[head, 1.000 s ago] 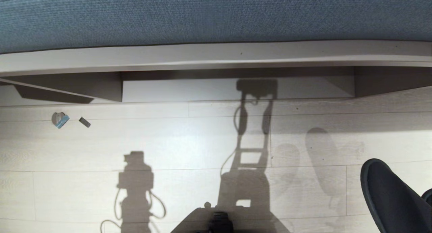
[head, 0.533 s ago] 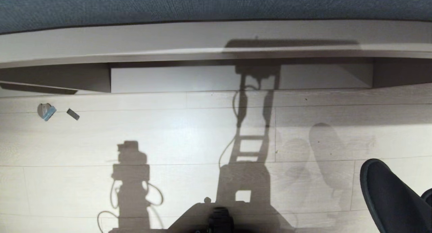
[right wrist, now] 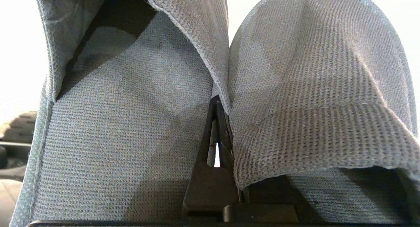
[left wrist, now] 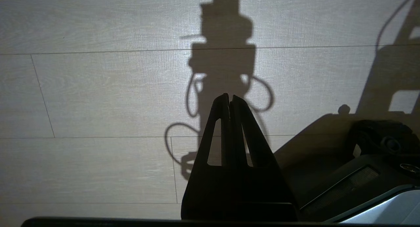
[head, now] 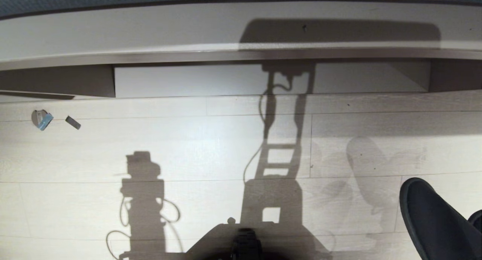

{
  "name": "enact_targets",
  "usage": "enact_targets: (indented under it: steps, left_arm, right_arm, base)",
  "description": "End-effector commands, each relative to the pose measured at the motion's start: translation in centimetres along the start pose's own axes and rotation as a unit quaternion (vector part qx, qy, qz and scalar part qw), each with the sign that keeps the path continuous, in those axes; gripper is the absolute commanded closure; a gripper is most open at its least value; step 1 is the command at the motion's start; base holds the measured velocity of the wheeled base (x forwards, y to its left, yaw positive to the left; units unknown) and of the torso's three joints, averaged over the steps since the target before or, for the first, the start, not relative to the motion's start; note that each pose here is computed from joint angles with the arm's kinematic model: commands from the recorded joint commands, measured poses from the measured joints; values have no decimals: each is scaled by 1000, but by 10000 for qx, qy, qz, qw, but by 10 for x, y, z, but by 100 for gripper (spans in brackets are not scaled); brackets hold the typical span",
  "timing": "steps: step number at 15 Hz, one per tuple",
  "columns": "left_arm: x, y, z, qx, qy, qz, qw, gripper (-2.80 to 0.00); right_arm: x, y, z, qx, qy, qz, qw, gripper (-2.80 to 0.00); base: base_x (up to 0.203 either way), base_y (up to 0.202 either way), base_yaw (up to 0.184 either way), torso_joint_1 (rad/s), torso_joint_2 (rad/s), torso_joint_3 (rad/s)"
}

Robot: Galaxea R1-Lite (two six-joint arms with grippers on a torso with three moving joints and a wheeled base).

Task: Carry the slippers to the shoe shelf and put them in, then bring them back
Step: Place the slippers into the shoe cabinet

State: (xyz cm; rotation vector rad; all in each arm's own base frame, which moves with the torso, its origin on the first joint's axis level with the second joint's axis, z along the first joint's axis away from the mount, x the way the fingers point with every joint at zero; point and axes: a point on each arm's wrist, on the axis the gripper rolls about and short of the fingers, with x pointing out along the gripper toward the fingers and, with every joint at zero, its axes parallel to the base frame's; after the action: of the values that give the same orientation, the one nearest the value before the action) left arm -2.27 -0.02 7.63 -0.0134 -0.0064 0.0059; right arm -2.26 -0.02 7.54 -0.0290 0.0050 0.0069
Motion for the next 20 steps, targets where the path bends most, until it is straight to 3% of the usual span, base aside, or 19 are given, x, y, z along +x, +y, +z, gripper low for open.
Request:
enact_targets:
  steps: [1, 7, 10, 15, 20]
  left_arm:
    - [0, 0, 0, -10, 1, 1, 10000, 0]
    - [0, 0, 0, -17, 1, 1, 10000, 0]
    - [0, 0, 0, -19, 1, 1, 10000, 0]
    - [0, 0, 0, -25, 1, 1, 10000, 0]
    - [0, 0, 0, -17, 1, 1, 10000, 0]
  right_arm:
    - [0, 0, 0, -85, -18, 14, 10000, 0]
    - [-5, 0, 34, -158, -400, 320, 9986, 0]
    - [0, 1, 58, -242, -289, 602, 9975, 0]
    - [45, 1, 95, -475, 45, 777, 9958, 0]
    - [86, 1, 119, -535, -495, 993, 9924, 0]
  base:
    - [0, 0, 0, 0, 0, 0]
    - [0, 0, 0, 0, 0, 0]
    - [0, 0, 0, 0, 0, 0]
    - [0, 0, 0, 0, 0, 0]
    - [0, 0, 0, 0, 0, 0]
